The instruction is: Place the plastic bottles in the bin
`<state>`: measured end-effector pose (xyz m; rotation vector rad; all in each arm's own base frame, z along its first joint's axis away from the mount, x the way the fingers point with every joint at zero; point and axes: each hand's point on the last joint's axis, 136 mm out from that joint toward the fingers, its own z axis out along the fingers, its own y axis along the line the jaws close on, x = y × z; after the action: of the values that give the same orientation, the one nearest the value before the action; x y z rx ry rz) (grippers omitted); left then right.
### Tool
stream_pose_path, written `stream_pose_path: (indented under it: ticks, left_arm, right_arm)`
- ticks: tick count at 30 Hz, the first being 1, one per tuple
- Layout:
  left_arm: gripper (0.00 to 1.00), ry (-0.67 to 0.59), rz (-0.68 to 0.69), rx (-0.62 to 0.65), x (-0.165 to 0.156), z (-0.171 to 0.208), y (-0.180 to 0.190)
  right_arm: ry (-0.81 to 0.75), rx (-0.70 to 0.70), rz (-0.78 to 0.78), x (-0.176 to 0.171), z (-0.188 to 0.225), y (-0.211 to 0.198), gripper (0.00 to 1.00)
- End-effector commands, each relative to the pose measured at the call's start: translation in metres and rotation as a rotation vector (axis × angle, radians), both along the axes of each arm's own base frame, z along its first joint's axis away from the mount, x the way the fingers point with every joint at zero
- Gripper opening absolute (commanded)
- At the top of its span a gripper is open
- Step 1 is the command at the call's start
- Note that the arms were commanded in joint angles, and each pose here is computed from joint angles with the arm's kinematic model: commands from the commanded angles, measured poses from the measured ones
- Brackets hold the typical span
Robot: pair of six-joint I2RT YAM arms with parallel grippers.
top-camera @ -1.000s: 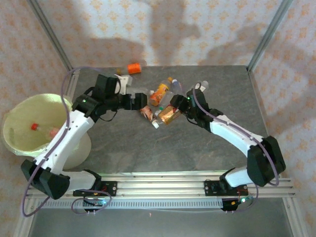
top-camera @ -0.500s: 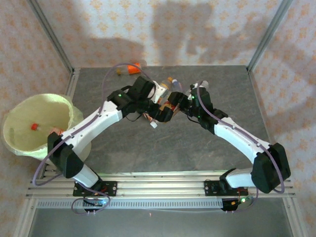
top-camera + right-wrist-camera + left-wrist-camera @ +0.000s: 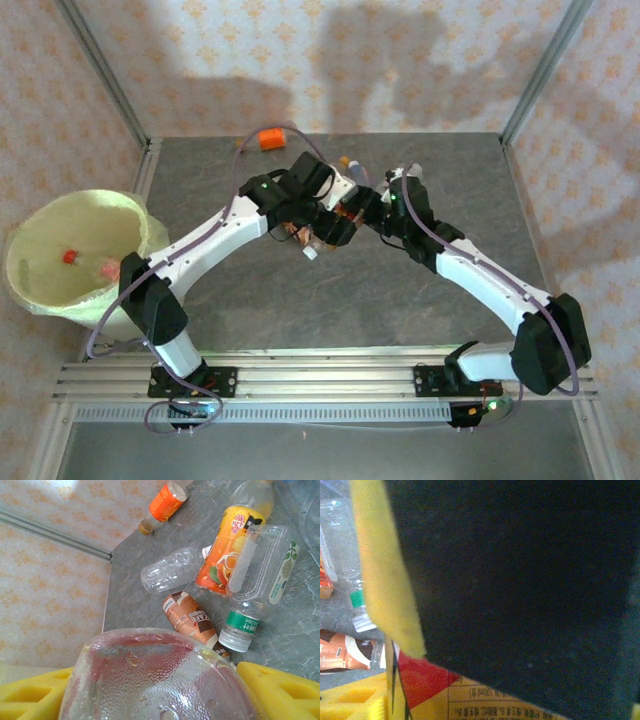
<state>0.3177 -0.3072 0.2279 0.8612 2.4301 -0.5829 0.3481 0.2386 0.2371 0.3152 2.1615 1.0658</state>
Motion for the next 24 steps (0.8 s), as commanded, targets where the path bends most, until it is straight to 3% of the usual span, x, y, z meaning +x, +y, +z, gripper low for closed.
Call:
stream_pose_path:
  ticks: [1,6,9,16,19,24]
  left_arm:
    - [0.62,-0.03,0.013,0.027,-0.004,0.003,0.013]
    - [0.53,-0.113,0.099,-0.017,0.007,0.011,0.026]
    - [0.52,-0.129,0.134,-0.077,0.011,0.019,0.032]
    - [0.5,-0.138,0.186,-0.087,0.016,0.019,0.043]
    - [0.51,-0.167,0.252,-0.096,0.022,0.023,0.054]
    - [0.51,-0.257,0.423,-0.119,0.035,0.037,0.084]
  right_arm:
    - [-0.086,0.096,0.001,-0.003,0.038,0.002,0.55]
    - [-0.072,0.132,-0.003,-0.004,0.043,0.003,0.79]
    - [-0.074,0.176,-0.023,-0.004,0.048,0.001,0.86]
    - [-0.094,0.272,-0.111,0.001,0.066,-0.014,0.94]
    - [-0.069,0.234,-0.177,0.005,0.053,-0.025,1.0]
    - [-0.061,0.086,-0.263,-0.002,0.039,-0.052,0.99]
